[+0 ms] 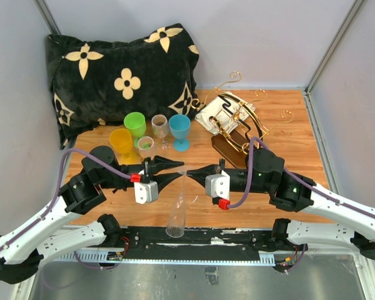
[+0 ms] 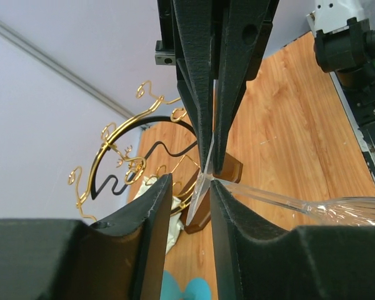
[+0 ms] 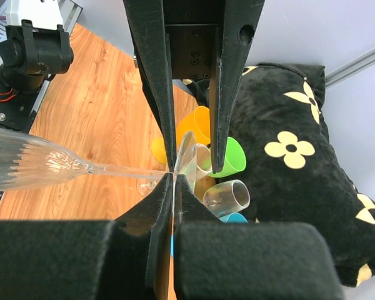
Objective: Place the wine glass upside down on the wine glass rack
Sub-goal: Turn the wine glass upside down at the wine rack.
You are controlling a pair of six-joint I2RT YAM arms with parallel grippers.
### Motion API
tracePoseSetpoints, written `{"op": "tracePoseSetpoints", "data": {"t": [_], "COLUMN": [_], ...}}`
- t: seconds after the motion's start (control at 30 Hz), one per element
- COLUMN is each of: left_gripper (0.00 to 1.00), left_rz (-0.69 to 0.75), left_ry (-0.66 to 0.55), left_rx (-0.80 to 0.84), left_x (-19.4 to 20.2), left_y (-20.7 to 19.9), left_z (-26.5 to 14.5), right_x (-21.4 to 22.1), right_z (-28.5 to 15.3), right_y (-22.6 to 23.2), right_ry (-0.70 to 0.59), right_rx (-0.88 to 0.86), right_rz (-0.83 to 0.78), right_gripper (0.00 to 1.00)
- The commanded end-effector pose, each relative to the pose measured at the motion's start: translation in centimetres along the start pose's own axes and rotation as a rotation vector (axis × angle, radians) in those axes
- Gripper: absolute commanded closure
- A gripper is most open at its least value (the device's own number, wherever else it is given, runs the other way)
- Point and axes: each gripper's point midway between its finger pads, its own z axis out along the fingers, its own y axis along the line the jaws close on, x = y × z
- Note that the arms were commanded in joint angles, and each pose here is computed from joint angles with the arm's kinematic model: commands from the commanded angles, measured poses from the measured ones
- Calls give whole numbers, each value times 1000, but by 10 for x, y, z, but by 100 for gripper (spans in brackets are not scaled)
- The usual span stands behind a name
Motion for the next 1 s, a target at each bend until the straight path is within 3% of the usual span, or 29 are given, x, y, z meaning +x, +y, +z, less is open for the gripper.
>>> {"op": "tracePoseSetpoints", "data": {"t": [0.0, 0.3, 0.47, 0.6, 0.97], "left_gripper": [66, 81, 98, 100, 99], "left_rz": [31, 36, 42, 45, 68], "left_ry": [-66, -45, -28, -20, 86], "left_rx": [6, 12, 2, -6, -87], "left_x": [-19, -18, -14, -12, 8], "left_y": [4, 5, 7, 8, 22], "left_z": [0, -1, -1, -1, -7], "right_x": [-29, -35, -36, -37, -32], "right_z": [-3, -9, -12, -14, -33], "right_y": [-17, -12, -12, -12, -30], "right_ry": [-98, -107, -104, -106, -66], "right_rx": [29, -8, -7, -5, 130], "right_rz": [-10, -12, -14, -14, 40], "right_gripper": [99, 99, 99, 98, 58]}}
